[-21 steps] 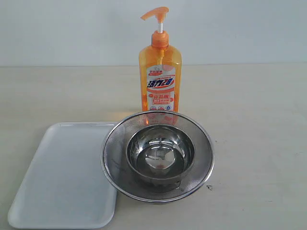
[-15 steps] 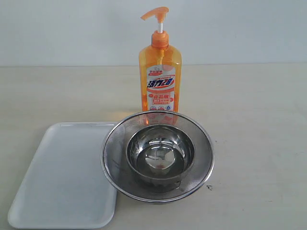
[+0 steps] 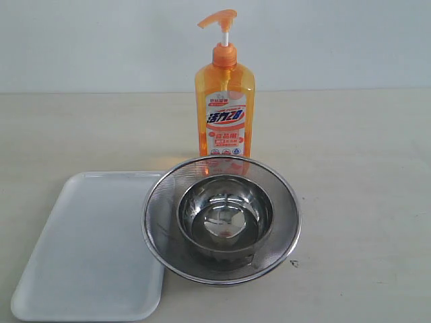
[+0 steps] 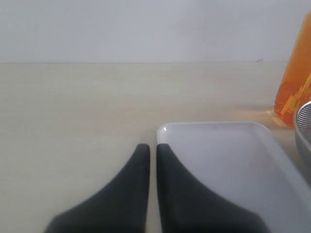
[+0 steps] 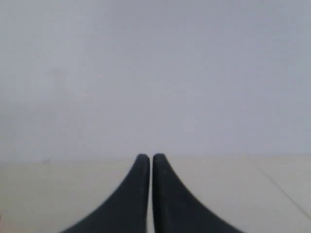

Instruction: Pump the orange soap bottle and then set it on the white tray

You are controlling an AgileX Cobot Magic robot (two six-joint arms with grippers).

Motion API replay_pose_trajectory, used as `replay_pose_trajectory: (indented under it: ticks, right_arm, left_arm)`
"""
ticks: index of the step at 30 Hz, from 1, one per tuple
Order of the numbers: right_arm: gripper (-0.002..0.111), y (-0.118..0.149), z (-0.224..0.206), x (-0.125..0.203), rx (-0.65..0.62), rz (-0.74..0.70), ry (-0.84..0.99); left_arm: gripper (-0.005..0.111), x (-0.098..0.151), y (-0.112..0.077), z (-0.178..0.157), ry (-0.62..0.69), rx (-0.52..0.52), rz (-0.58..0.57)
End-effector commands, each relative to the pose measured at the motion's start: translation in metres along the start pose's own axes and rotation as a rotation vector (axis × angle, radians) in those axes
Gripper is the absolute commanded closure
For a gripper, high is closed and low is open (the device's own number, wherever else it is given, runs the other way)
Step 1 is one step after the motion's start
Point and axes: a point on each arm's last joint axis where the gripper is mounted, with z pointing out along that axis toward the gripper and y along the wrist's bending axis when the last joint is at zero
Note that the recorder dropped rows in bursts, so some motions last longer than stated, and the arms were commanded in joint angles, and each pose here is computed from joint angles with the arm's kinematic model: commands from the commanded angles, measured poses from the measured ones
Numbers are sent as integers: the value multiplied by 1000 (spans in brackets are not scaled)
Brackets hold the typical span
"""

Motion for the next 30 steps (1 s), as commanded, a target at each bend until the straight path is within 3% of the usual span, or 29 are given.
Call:
replay_pose_trajectory:
  ticks: [1,5,9,15,22,30]
  right_arm:
    - [108,-3,-4,-24,29,34,-267]
    - [108,-6,-4,-36,51,175,-275]
    - [108,-3,4,-71,35,9,-187]
    - [108,4,59,-115,-25,-75,68]
    - [108,2,127,-121,-4,-53,167]
    - [108,-2,158,-104,50,49,162]
  left_arm:
    - [102,1,0,0,0,0,-11]
    - [102,1,0,0,0,0,-11]
    - [102,1,0,0,0,0,-11]
    - [102,1,0,0,0,0,-11]
    - [102,1,0,0,0,0,-11]
    - [102,1,0,0,0,0,-11]
